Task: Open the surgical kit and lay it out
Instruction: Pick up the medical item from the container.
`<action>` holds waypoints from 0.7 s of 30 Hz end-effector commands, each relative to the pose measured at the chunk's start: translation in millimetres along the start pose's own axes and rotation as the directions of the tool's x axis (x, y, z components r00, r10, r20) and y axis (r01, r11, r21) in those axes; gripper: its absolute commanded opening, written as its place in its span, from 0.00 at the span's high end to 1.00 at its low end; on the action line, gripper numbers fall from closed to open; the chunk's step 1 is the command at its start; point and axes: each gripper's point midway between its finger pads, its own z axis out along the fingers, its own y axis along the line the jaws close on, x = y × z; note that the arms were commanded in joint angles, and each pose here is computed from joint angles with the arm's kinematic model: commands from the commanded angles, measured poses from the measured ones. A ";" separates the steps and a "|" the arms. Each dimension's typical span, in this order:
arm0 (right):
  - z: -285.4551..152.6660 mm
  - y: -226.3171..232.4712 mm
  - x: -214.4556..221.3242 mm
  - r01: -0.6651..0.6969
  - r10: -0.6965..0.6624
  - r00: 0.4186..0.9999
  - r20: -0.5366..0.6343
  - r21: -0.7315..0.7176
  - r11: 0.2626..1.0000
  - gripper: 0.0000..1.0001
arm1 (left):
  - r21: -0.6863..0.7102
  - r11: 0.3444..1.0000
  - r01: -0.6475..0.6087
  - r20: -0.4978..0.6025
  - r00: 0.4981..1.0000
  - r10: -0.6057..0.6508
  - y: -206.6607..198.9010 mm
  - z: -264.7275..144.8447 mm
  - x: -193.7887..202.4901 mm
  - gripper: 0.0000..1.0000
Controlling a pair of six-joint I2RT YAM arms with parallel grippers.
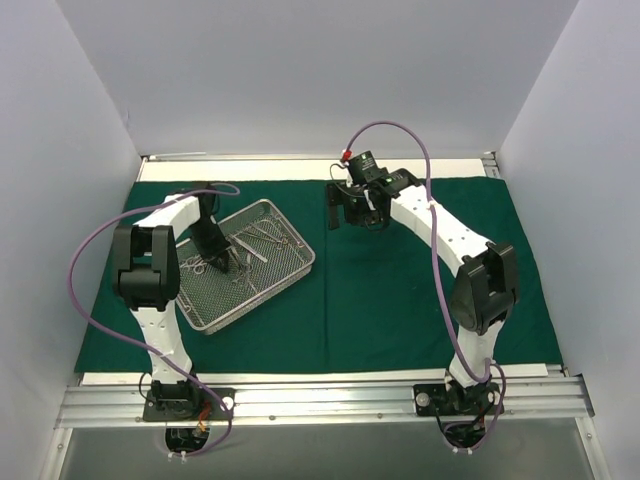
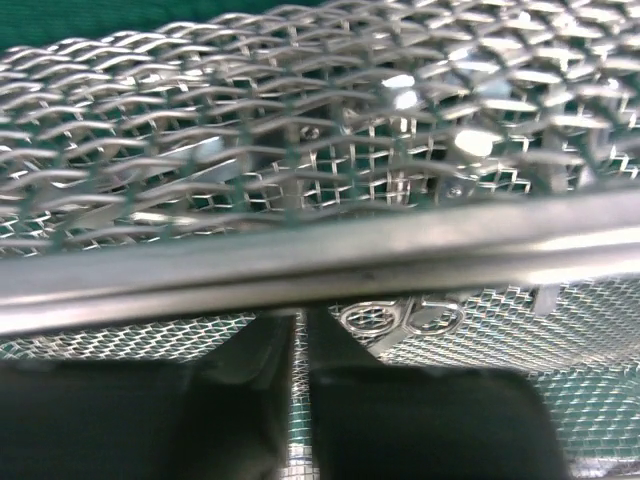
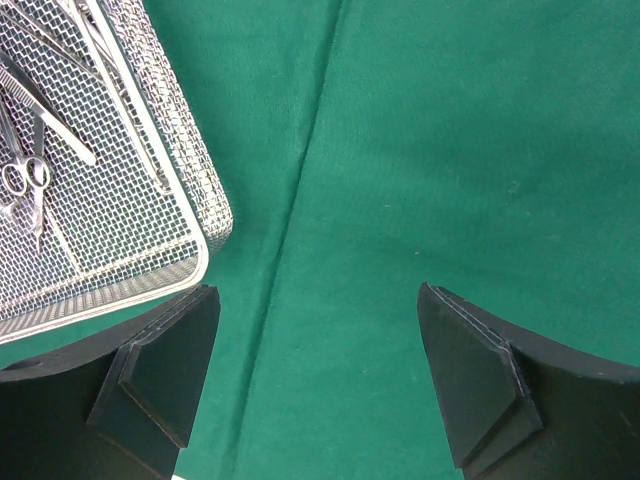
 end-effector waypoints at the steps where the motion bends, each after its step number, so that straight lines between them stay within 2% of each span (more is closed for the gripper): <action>1: -19.3 1.9 -12.1 0.001 0.000 0.999 0.050 -0.016 1.000 0.18 | 0.022 0.999 -0.032 0.004 0.999 0.032 -10.4 2.8 -5.5 0.98; 6: -22.8 6.7 -23.5 0.010 -0.007 0.998 0.068 -0.038 0.999 0.18 | 0.059 0.992 -0.112 0.115 0.988 0.104 -15.8 -58.1 -14.7 0.98; 10: -24.6 16.5 -31.2 0.026 -0.020 0.997 0.072 -0.082 0.996 0.18 | 0.074 0.976 -0.204 0.193 0.963 0.187 -18.2 -119.2 -3.9 0.98; 13: -23.8 26.6 -34.5 0.037 -0.029 0.998 0.059 -0.130 0.991 0.18 | 0.094 0.963 -0.251 0.240 0.945 0.223 -21.0 -146.9 9.9 0.98; 17: -21.9 36.2 -40.4 0.033 -0.022 0.997 0.070 -0.171 0.985 0.18 | 0.117 0.958 -0.262 0.269 0.937 0.223 -19.6 -163.6 28.2 0.98; 21: -26.0 55.4 -43.0 0.058 -0.040 0.996 0.077 -0.263 0.963 0.18 | 0.254 0.921 -0.296 0.302 0.929 0.215 -32.1 -187.0 47.8 0.98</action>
